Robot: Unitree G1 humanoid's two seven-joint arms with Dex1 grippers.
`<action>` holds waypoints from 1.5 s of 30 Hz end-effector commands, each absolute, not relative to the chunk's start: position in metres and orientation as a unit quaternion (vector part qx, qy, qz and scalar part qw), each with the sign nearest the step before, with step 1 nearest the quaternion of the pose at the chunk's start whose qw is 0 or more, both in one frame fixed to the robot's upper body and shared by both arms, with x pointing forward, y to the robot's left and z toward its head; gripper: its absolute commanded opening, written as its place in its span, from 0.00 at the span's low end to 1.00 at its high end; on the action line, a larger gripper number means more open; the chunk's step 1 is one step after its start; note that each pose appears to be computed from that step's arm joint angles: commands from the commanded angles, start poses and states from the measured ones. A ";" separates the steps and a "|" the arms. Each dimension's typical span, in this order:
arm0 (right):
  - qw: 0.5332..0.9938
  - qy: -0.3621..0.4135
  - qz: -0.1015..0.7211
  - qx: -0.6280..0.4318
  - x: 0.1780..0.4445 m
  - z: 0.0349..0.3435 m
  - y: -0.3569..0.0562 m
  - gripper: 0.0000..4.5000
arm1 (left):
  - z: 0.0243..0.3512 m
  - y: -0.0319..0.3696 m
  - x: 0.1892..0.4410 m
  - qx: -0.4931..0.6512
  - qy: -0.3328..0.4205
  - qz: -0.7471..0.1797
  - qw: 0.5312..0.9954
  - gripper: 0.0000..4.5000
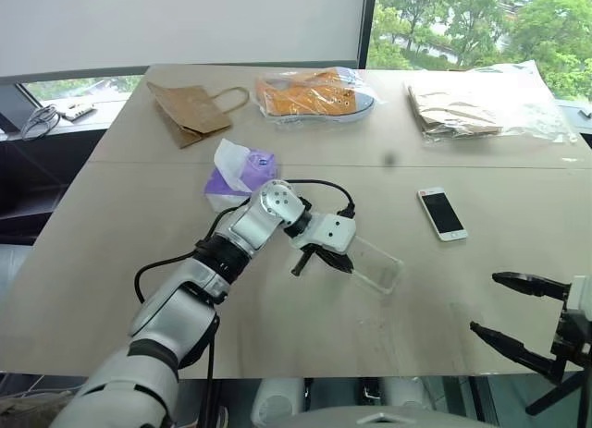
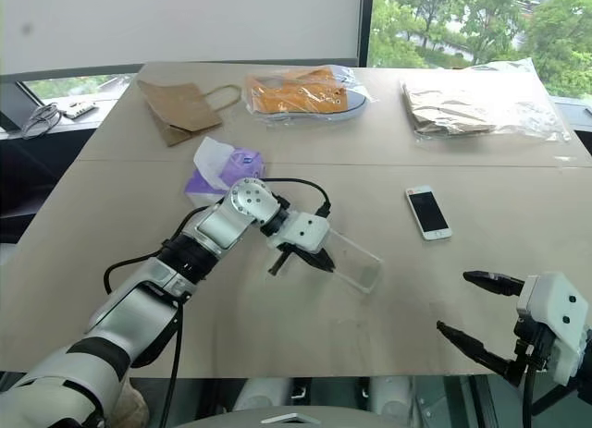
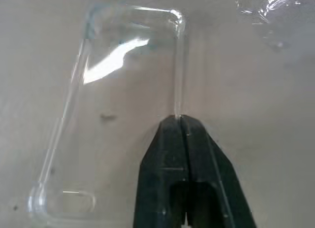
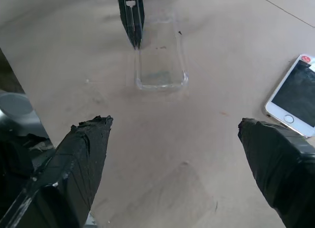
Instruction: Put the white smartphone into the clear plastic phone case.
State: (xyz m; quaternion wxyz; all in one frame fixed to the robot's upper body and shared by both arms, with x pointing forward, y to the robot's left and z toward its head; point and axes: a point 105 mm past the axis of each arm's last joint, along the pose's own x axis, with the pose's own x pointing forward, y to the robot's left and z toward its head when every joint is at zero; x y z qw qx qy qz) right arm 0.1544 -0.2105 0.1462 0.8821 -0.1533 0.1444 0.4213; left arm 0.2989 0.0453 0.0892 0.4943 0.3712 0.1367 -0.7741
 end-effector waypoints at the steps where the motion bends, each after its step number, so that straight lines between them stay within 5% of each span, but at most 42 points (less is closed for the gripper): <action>1: 0.880 0.128 0.428 -0.164 0.158 0.150 -0.204 1.00 | 0.079 0.064 0.296 0.369 0.189 -0.752 0.513 0.03; 11: 0.887 0.103 0.414 -0.176 0.187 0.152 -0.195 1.00 | 0.104 0.087 0.262 0.272 0.241 -0.689 0.627 0.03; 20: 0.927 0.113 0.327 -0.146 0.228 0.147 -0.189 1.00 | 0.090 0.083 0.273 0.249 0.261 -0.587 0.725 0.03; 31: 0.954 0.140 0.226 -0.140 0.265 0.140 -0.186 1.00 | 0.079 0.091 0.273 0.240 0.250 -0.606 0.715 0.03; 45: 0.960 0.162 0.181 -0.138 0.272 0.141 -0.194 1.00 | 0.088 0.076 0.278 0.236 0.222 -0.633 0.703 0.03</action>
